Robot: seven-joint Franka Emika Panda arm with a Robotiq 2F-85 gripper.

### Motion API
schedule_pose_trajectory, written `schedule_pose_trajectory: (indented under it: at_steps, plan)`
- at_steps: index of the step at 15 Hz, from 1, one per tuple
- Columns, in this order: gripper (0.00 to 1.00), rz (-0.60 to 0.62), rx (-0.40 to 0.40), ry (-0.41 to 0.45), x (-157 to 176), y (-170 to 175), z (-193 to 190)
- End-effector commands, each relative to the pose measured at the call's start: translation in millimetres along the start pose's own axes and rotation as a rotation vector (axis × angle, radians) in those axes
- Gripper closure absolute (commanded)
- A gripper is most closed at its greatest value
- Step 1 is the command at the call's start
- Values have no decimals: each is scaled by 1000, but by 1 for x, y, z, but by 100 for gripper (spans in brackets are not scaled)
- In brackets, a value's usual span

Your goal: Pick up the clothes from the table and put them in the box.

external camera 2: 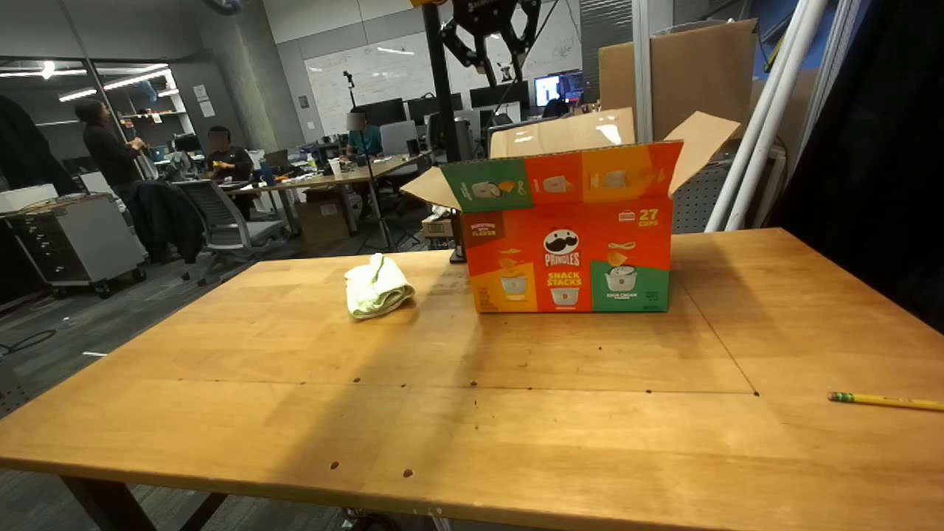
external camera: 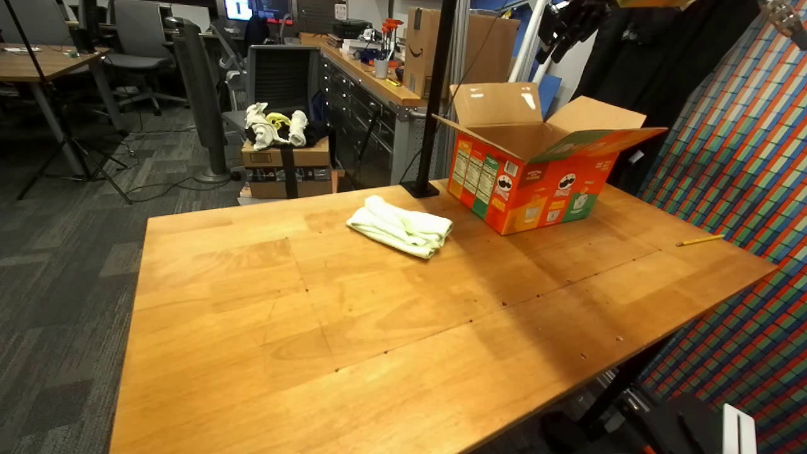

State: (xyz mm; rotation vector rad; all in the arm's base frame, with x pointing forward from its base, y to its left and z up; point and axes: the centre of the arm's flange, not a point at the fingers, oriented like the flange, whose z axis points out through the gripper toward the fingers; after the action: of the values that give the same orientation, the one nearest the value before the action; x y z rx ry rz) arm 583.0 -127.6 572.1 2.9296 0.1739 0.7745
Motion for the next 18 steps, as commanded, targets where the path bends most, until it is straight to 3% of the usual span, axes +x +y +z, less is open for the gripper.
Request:
schedule_pose_trajectory:
  at_steps: [1,2,3,8,13,18]
  plan:
    - [60,0,0,0,0,0,0]
    - [35,0,0,0,0,0,0]
    - [34,-11,7,-6,0,-8,0]
    - [1,-113,38,-29,-1,-61,6]
    - [0,-249,82,-48,-6,-122,10]
    - [0,-363,135,-68,-19,-157,13]
